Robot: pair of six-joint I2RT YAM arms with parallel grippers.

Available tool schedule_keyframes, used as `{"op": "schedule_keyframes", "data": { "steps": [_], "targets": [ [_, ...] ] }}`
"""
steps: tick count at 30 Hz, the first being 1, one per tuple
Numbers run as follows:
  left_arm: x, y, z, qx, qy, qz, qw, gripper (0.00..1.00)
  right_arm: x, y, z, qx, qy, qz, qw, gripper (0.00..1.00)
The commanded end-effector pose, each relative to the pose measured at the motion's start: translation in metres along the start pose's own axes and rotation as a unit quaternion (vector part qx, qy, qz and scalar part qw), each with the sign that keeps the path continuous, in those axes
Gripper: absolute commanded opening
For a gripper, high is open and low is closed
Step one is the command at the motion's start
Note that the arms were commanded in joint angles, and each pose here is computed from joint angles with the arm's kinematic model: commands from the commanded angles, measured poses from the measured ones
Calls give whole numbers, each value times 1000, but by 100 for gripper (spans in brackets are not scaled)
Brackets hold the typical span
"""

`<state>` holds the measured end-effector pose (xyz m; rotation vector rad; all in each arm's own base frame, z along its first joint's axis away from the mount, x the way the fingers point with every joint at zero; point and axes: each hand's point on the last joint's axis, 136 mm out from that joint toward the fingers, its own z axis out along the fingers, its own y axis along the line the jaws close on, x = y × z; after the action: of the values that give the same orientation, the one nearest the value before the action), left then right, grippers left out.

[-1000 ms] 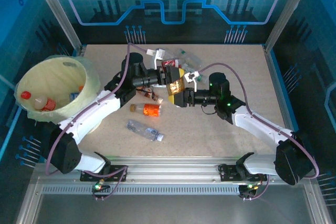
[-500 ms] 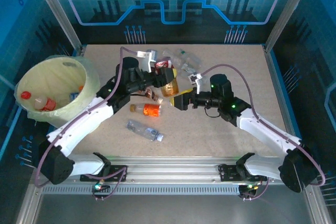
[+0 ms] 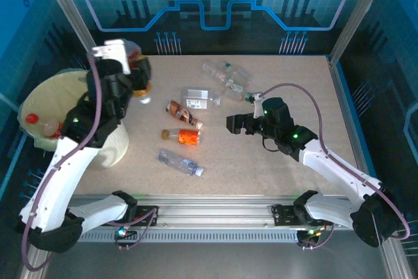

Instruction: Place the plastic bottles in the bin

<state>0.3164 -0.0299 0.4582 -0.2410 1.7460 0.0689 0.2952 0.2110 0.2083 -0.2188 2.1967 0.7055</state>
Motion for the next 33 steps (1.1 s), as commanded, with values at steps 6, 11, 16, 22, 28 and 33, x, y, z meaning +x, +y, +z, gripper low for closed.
{"op": "schedule_keyframes", "data": {
  "steps": [6, 11, 16, 22, 28, 33],
  "targets": [
    [4, 136, 1, -235, 25, 26, 971, 56, -10, 2, -8, 4, -20, -20, 1000, 100],
    [28, 175, 10, -277, 64, -23, 958, 60, 2, 25, -4, -53, 2, -84, 995, 100],
    [43, 188, 16, -283, 96, -71, 952, 68, 34, 50, 10, -93, 43, -166, 981, 100],
    [50, 185, 14, -280, 115, -93, 948, 89, 61, 70, 25, -100, 68, -225, 967, 100],
    [52, 170, 4, -251, 126, -111, 953, 99, 63, 71, 32, -90, 70, -232, 966, 100],
    [53, 132, -12, -197, 132, -106, 966, 99, 55, 64, 32, -63, 55, -233, 969, 100]
  ]
}}
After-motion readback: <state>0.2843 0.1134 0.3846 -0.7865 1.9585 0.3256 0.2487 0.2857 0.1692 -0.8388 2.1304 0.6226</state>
